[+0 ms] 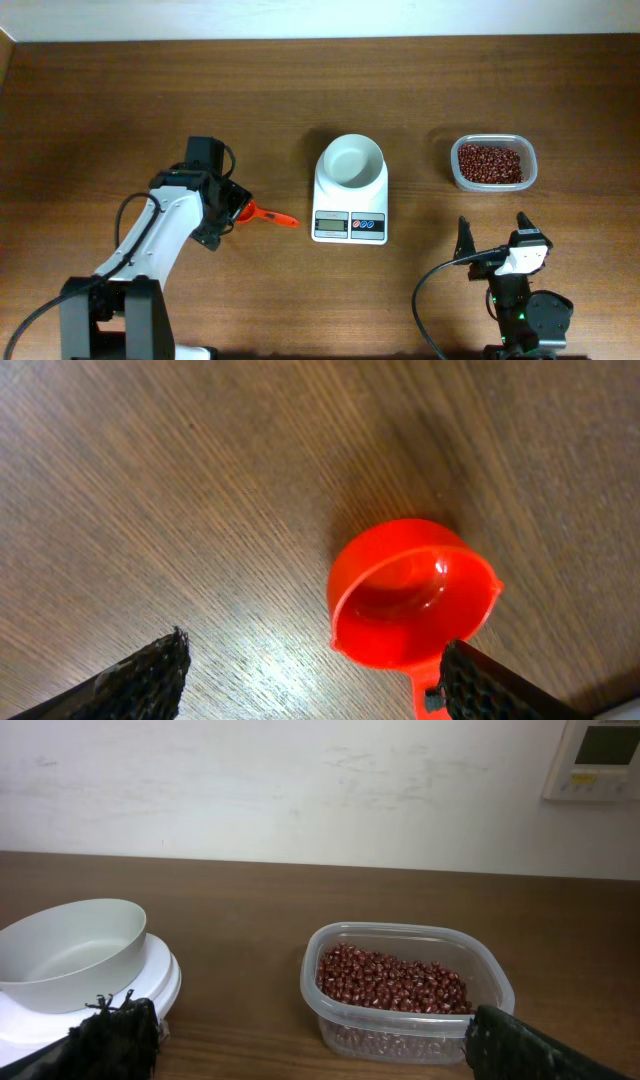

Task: Scoop and weigh 50g on scale
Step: 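Lower the left gripper onto the orange scoop handle and close, then lift the orange scoop with the left gripper and rotate it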

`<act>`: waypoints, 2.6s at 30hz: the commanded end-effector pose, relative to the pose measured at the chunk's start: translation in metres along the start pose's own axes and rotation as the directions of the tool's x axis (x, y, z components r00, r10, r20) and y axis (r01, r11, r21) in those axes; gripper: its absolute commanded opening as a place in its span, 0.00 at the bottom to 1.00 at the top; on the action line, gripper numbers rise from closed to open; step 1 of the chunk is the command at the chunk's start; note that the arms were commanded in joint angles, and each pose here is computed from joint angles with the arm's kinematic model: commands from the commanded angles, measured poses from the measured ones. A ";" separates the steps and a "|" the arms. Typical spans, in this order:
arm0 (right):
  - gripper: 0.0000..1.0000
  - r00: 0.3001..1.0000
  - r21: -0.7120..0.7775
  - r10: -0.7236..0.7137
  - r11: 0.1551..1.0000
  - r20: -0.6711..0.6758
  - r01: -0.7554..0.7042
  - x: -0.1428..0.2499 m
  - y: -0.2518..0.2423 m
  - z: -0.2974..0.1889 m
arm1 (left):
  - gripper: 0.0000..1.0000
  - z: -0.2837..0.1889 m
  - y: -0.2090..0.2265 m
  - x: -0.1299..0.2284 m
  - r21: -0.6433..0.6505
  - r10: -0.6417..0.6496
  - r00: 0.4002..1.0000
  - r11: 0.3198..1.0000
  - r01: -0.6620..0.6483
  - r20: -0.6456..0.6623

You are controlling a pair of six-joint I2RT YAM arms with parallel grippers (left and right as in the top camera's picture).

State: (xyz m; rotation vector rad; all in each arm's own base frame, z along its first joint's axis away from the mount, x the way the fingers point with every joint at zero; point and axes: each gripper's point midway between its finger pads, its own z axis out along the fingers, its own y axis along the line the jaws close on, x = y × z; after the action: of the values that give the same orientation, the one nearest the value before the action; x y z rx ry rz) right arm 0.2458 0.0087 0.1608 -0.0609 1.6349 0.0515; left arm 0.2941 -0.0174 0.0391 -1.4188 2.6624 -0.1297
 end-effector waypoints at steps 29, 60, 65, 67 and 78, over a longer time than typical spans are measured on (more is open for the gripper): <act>0.99 1.000 -0.010 -0.004 1.000 -0.004 0.004 0.003 0.002 0.000 | 0.31 0.048 -0.005 0.000 -0.068 -0.020 0.998 0.997 0.023 0.053; 0.99 1.000 -0.010 -0.004 1.000 -0.004 0.004 0.003 0.002 0.000 | 0.61 0.027 -0.037 0.035 0.091 0.048 0.984 0.995 -0.033 -0.169; 0.99 1.000 -0.010 -0.004 1.000 -0.004 0.004 0.003 0.002 0.000 | 0.73 0.010 -0.044 0.021 0.138 0.240 0.969 0.963 -0.230 -0.064; 0.99 1.000 -0.010 -0.004 1.000 -0.004 0.004 0.003 0.002 0.000 | 0.72 0.012 -0.038 0.009 0.089 0.332 0.943 0.939 -0.331 0.002; 0.99 1.000 -0.010 -0.004 1.000 -0.004 0.004 0.003 0.002 0.000 | 0.40 0.027 -0.022 0.002 0.019 0.375 0.926 0.926 -0.376 0.049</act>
State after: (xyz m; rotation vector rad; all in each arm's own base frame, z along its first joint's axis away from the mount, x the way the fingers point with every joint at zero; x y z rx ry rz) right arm 0.2458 0.0086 0.1609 -0.0606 1.6345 0.0512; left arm 0.3186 -0.0358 0.0172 -0.8844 2.8236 -0.1216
